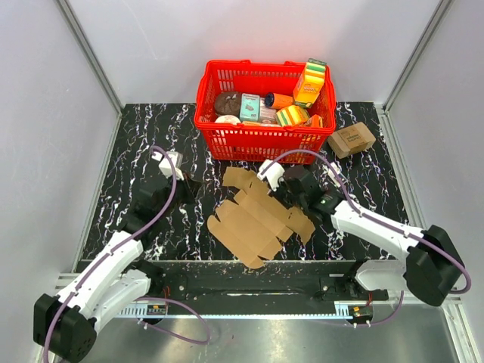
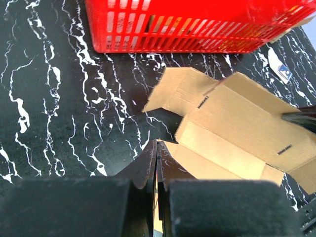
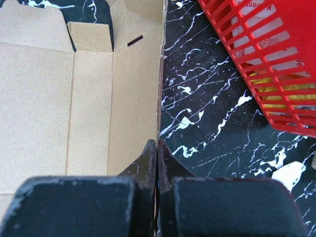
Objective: Fold the paper box
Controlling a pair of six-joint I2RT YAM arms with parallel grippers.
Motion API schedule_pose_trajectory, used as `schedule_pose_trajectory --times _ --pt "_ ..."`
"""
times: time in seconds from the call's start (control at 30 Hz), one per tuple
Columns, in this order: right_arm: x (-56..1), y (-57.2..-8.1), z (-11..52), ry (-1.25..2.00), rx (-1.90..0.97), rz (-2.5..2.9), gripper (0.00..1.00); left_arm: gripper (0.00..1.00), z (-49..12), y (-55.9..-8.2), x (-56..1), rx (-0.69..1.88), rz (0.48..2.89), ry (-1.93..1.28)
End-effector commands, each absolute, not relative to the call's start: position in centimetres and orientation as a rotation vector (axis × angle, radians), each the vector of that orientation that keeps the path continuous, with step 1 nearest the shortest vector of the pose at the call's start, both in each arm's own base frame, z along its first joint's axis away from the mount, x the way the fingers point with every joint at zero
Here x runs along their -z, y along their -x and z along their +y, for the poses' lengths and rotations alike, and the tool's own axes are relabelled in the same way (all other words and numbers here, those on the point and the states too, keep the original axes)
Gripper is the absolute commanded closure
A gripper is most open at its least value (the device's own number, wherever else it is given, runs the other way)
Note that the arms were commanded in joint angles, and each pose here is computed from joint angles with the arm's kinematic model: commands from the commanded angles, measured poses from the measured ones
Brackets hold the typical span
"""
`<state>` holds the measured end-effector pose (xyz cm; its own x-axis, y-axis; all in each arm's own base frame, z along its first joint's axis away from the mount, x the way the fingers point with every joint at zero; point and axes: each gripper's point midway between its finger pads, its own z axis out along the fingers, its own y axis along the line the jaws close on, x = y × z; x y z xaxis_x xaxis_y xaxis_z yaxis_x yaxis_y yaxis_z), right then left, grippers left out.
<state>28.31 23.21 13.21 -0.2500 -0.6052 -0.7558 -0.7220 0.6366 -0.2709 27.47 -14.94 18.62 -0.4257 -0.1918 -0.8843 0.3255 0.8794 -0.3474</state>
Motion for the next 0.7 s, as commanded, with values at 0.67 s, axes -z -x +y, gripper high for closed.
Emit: schedule_pose_trajectory --times 0.67 --pt "-15.6 -27.3 21.1 1.046 0.122 1.637 1.00 1.00 -14.0 -31.6 -17.1 0.559 1.765 0.013"
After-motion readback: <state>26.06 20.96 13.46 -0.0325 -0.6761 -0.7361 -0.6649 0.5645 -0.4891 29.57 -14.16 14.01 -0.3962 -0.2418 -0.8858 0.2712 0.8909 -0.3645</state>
